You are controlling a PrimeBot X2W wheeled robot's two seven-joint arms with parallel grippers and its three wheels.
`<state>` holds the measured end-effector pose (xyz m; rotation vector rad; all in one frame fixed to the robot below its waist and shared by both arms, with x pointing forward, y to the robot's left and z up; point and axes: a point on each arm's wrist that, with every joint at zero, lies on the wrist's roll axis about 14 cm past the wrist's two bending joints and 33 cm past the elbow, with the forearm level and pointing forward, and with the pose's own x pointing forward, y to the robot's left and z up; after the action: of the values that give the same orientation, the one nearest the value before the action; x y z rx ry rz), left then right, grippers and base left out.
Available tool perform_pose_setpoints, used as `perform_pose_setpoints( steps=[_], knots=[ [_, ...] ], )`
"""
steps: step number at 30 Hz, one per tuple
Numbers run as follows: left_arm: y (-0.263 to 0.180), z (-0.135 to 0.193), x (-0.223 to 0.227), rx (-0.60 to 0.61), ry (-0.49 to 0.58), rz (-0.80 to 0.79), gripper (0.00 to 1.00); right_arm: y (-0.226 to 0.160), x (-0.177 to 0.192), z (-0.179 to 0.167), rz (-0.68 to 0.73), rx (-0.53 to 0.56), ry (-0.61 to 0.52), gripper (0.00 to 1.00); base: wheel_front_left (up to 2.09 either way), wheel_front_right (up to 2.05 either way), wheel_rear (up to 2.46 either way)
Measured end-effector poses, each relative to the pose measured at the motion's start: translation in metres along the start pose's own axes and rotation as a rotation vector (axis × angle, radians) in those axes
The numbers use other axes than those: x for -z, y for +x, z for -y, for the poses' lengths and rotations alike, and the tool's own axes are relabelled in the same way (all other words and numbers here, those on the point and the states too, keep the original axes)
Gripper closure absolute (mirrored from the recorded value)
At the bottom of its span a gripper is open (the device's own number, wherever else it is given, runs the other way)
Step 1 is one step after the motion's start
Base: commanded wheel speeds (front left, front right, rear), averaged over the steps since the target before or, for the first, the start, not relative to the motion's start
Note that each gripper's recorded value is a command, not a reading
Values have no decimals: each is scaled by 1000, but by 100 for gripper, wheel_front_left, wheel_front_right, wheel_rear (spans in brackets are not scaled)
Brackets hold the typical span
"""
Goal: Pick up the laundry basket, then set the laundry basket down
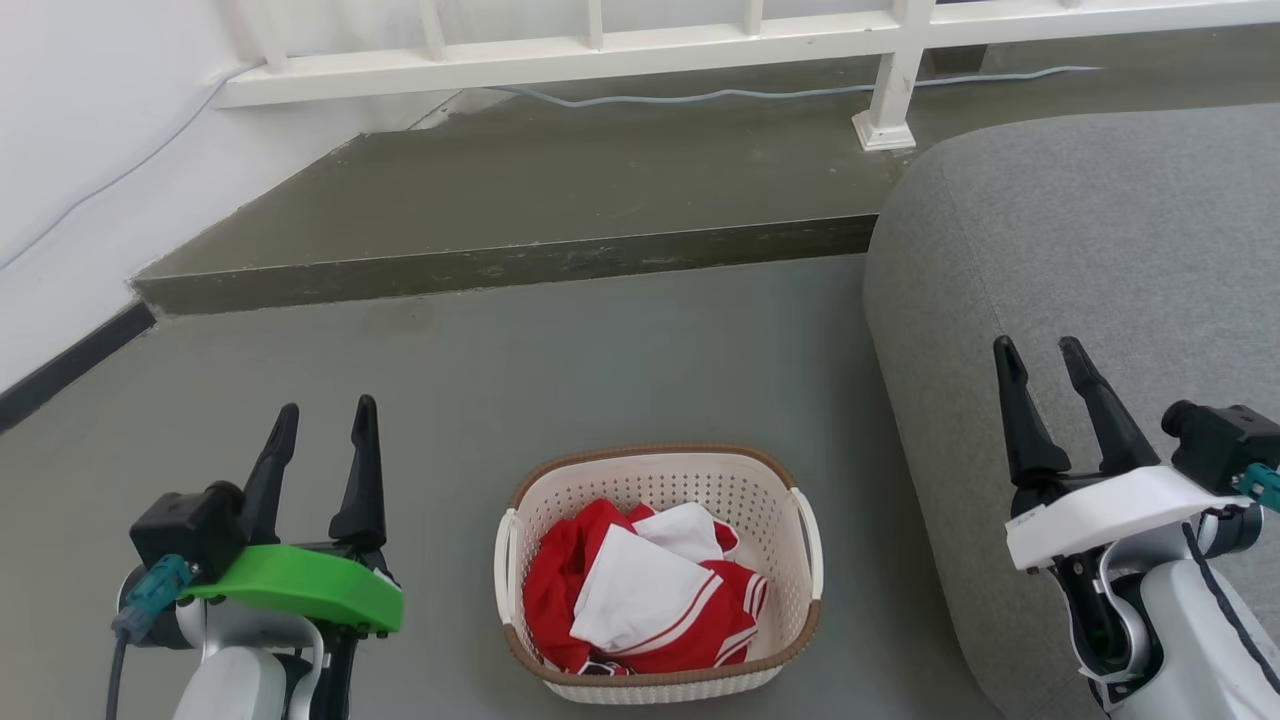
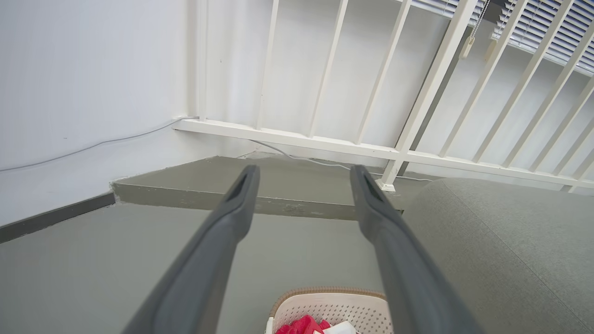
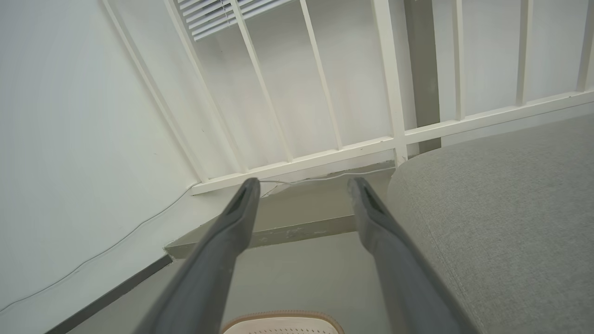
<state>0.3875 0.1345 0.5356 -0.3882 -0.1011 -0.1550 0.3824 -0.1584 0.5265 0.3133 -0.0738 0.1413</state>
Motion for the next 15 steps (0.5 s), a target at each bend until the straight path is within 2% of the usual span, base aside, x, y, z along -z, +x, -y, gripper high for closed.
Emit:
perform_pose_setpoints(
  steps=[15],
  knots=[
    [2, 16, -10, 59, 164, 60, 0, 4, -9, -11, 54, -45, -191, 0, 0, 0, 0]
  ],
)
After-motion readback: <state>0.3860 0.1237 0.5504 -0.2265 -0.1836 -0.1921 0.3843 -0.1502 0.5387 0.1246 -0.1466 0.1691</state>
